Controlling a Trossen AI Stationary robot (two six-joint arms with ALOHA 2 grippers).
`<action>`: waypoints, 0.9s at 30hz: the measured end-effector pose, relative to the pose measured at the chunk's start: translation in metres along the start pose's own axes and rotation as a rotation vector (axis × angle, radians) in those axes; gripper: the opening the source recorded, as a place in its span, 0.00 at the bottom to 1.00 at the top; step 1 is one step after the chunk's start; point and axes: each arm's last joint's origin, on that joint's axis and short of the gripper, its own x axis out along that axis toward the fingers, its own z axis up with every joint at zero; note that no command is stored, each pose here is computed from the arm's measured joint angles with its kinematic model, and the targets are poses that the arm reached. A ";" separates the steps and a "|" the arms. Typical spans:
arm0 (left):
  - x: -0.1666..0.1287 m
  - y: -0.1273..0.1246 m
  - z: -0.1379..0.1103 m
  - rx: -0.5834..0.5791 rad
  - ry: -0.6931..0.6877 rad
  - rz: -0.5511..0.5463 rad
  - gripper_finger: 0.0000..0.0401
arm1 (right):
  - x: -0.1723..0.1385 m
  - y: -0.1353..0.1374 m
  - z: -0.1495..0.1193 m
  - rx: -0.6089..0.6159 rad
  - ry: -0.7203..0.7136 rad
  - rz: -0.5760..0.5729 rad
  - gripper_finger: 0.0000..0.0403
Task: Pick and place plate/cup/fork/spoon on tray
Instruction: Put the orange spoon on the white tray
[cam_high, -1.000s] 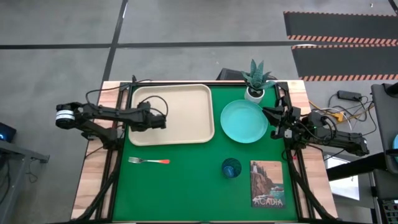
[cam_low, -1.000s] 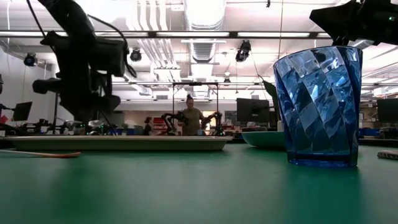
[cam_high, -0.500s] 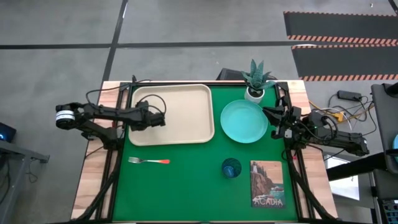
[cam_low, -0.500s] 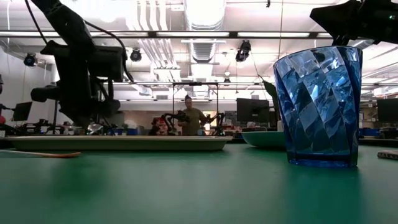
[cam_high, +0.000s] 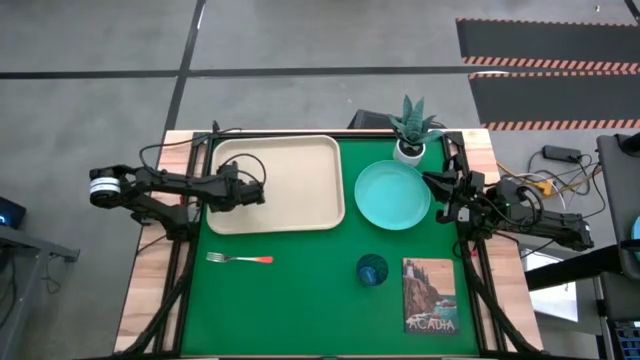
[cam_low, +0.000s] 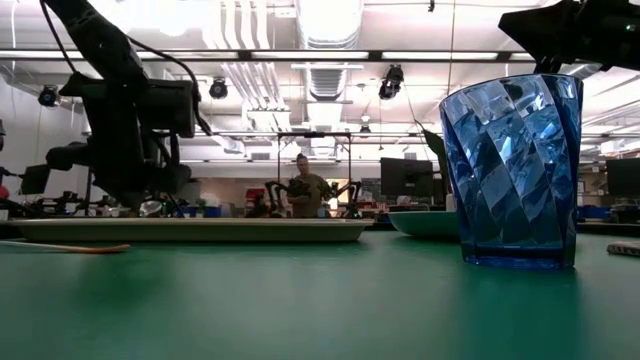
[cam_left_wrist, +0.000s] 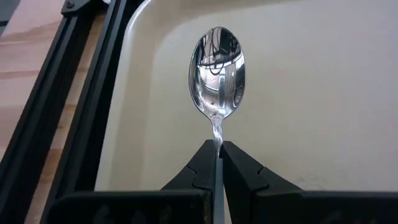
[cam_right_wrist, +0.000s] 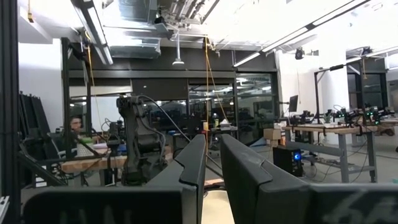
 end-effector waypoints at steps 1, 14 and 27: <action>0.000 0.000 0.000 0.000 -0.009 0.004 0.00 | 0.000 0.000 0.000 0.000 0.000 0.000 0.11; 0.010 0.009 -0.011 0.005 -0.037 0.019 0.00 | 0.000 0.000 0.000 0.002 0.002 0.000 0.11; 0.013 0.013 -0.015 0.031 -0.051 0.039 0.00 | 0.000 0.000 0.000 -0.001 0.005 0.000 0.11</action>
